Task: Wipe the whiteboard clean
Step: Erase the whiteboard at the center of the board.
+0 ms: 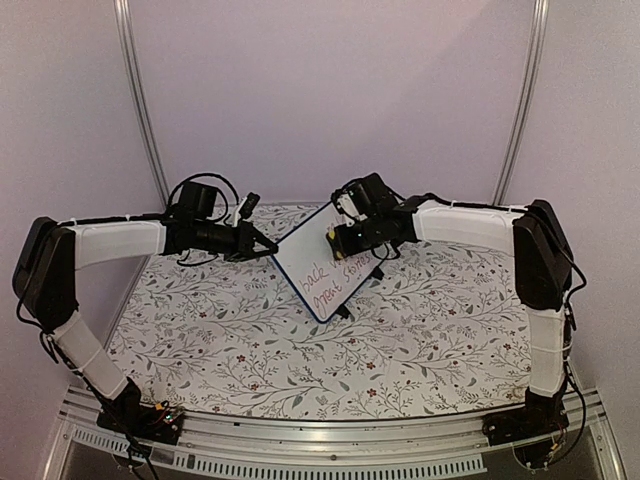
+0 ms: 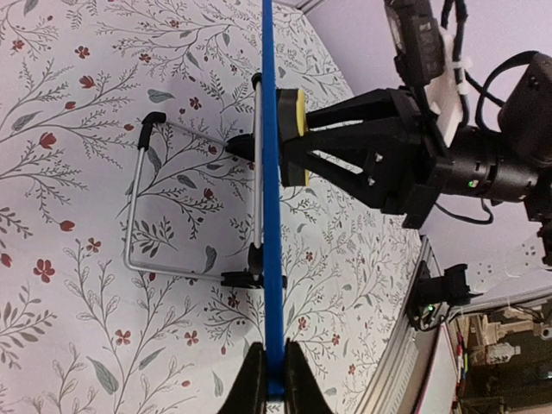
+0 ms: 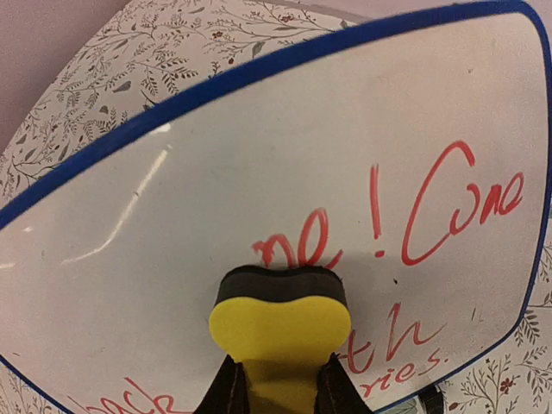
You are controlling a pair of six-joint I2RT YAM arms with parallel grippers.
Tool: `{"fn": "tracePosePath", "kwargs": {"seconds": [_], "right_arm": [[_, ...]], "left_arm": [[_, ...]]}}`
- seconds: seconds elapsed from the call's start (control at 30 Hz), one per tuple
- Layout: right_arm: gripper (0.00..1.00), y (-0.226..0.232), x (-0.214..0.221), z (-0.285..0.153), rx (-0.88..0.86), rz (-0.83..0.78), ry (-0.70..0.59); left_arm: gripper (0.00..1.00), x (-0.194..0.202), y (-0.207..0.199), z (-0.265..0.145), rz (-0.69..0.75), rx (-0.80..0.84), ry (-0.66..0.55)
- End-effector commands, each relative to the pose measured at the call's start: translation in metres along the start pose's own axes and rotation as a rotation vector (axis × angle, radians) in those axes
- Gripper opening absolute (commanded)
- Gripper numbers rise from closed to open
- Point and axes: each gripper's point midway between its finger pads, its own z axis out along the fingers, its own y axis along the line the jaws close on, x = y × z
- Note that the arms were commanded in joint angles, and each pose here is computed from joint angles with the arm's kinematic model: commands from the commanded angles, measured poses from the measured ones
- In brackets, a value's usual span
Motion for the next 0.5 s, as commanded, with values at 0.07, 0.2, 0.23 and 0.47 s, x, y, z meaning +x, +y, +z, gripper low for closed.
{"fn": "tracePosePath", "kwargs": {"seconds": [0.07,0.2,0.23,0.47], "right_arm": [[0.15,0.009,-0.036,0.008,-0.021,-0.014,-0.063],[0.15,0.009,-0.026,0.018,-0.025,-0.015,-0.033],[0.15,0.008,-0.021,0.019,-0.023,-0.014,-0.018],[0.15,-0.005,0.024,0.019,0.005,-0.005,0.064]], "left_arm": [[0.06,-0.011,-0.018,-0.004,0.055,0.052,-0.029],[0.06,-0.011,-0.017,-0.004,0.055,0.049,-0.03],[0.06,-0.011,-0.017,-0.004,0.053,0.05,-0.03],[0.06,-0.011,-0.017,-0.004,0.048,0.054,-0.028]]}}
